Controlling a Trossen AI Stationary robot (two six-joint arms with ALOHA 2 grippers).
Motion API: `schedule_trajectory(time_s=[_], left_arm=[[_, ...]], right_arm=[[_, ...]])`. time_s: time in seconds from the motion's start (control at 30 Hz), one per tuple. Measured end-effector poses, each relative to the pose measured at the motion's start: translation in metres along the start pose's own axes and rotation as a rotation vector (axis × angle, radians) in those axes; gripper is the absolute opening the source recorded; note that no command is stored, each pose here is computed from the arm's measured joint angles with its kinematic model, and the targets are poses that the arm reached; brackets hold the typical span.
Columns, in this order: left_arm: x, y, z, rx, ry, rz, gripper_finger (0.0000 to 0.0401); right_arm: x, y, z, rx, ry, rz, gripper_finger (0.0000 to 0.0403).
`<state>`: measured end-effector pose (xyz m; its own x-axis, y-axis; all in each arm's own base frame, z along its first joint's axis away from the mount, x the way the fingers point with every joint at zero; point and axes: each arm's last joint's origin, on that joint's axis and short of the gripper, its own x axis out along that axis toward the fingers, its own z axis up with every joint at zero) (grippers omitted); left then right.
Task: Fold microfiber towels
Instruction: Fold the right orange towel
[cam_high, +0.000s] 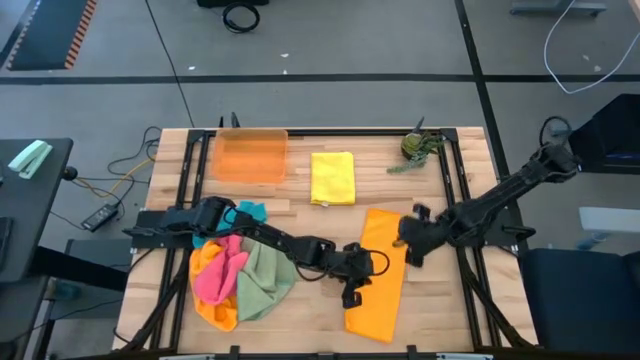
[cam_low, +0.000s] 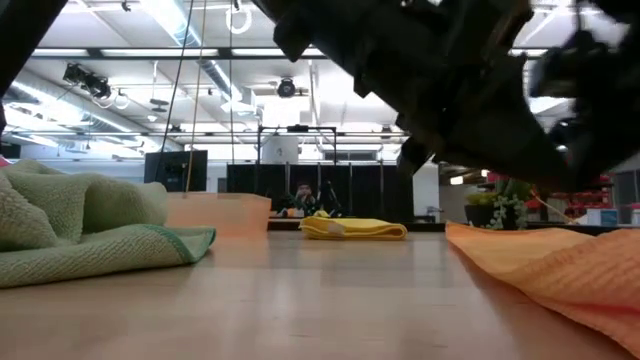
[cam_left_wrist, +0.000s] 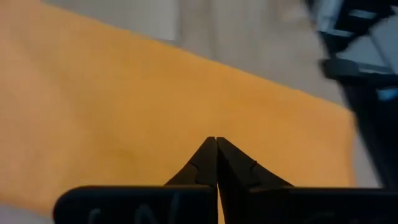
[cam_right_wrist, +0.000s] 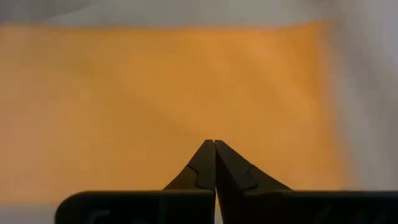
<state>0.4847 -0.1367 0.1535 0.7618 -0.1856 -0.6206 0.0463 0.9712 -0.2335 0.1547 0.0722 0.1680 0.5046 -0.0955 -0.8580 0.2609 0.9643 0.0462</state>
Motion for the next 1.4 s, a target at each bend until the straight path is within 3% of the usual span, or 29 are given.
schedule_trajectory(time_s=[0.07,0.27,0.57,0.83,1.13,1.4], left_arm=[[0.0,0.011,0.002,0.011,0.005,0.048,0.0011],[0.005,0.038,0.0,0.031,0.043,0.099,0.0006],[0.018,0.051,-0.014,0.016,0.113,0.114,0.0007],[0.02,0.034,-0.022,-0.078,0.14,0.075,0.0016],[0.02,0.004,-0.03,-0.099,0.141,0.02,0.0018],[-0.002,-0.002,-0.008,-0.045,0.067,0.067,0.0007]], right_arm=[[0.003,0.016,-0.014,0.009,-0.018,0.105,0.0005],[0.02,0.055,-0.058,0.082,-0.24,0.276,0.0005],[0.042,0.092,-0.071,0.035,-0.177,0.238,0.0005],[0.037,0.091,-0.079,0.023,-0.037,0.244,0.0005],[0.009,0.06,-0.066,-0.077,-0.018,0.152,0.0005],[-0.023,0.066,-0.063,-0.142,-0.111,0.379,0.0005]])
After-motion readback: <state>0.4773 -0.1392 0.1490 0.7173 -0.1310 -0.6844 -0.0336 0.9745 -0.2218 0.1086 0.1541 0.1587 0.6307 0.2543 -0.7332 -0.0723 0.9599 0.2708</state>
